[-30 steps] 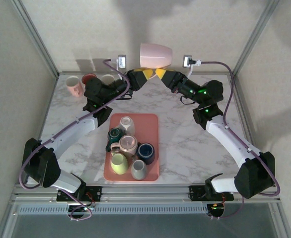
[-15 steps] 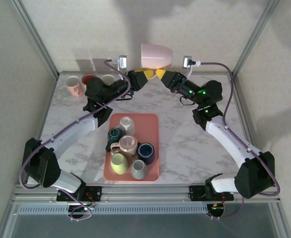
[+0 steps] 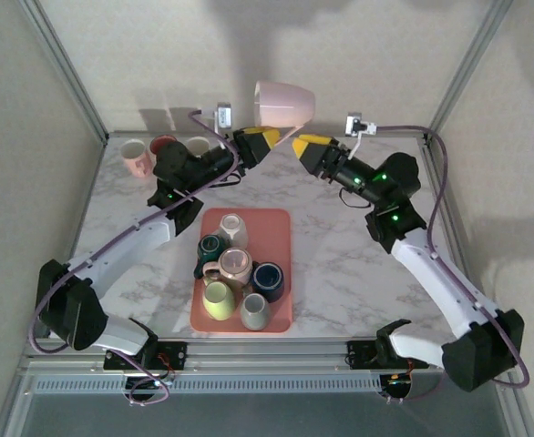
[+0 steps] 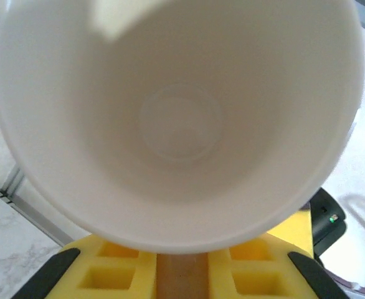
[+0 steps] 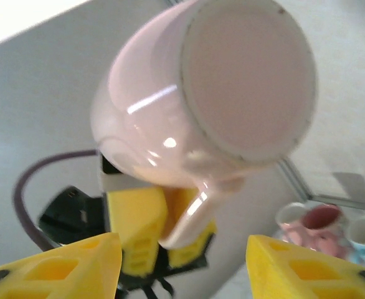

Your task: Turn the mug right side up

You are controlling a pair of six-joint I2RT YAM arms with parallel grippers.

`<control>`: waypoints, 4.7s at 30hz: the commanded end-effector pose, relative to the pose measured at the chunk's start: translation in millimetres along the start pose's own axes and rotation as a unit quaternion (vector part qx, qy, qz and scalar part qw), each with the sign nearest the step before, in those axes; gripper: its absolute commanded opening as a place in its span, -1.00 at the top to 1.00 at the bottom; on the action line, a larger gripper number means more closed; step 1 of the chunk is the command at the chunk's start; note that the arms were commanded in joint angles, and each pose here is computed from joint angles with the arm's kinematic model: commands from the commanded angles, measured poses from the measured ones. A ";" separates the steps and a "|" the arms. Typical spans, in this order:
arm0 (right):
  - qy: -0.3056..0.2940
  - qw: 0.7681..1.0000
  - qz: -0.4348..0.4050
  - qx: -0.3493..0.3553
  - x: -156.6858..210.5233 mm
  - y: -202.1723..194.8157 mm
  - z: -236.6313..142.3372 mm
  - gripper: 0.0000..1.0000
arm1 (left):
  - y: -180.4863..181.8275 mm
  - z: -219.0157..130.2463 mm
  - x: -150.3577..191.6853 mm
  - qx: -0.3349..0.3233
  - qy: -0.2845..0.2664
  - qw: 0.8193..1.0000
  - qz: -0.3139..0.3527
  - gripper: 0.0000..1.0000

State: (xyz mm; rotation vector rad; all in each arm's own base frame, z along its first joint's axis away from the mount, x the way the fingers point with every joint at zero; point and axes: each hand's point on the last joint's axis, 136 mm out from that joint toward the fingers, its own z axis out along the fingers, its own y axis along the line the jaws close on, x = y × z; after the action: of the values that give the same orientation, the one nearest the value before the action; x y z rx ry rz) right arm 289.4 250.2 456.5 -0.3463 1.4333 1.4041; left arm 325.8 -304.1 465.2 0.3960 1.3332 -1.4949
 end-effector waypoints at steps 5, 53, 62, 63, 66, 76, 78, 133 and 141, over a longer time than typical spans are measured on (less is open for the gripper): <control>0.067 0.974 -0.085 0.198 29.8 -50.4 -46.8 -0.12 | -19.1 -8.4 -18.4 -0.027 -0.006 0.996 0.082 1.00; 0.341 0.886 -0.003 0.313 132.5 -152.9 -37.6 0.02 | 333.0 -99.1 94.8 -0.602 0.302 0.731 0.106 1.00; 0.343 0.884 0.012 0.317 139.1 -168.1 -25.7 0.05 | 373.9 -116.5 101.3 -0.615 0.307 0.722 0.075 1.00; 0.341 0.884 0.015 0.319 139.2 -170.6 -24.2 0.05 | 378.1 -118.0 101.5 -0.616 0.306 0.722 0.073 1.00; 0.340 0.884 0.019 0.320 139.6 -174.8 -19.2 0.06 | 390.6 -123.3 104.7 -0.620 0.311 0.717 0.064 1.00; 0.344 0.882 0.023 0.320 141.6 -182.3 -11.1 0.05 | 413.9 -128.7 112.9 -0.628 0.322 0.706 0.065 1.00; 0.347 0.882 0.024 0.319 143.3 -182.8 -10.0 0.05 | 417.9 -130.6 114.0 -0.632 0.322 0.702 0.066 1.00; 0.349 0.875 0.020 0.336 148.5 -143.9 -61.8 0.02 | 188.2 -184.6 96.5 -0.522 0.272 0.808 -0.033 -0.11; 0.391 0.875 0.066 0.277 171.9 -121.8 -64.7 -0.02 | 139.9 -217.9 138.8 -0.475 0.302 0.822 -0.090 -0.14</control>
State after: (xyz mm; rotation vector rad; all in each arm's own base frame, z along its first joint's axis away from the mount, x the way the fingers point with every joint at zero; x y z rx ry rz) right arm 306.5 231.2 239.1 -0.4117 2.4544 0.8052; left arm 330.3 -152.5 221.4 0.0616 2.4210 -0.5609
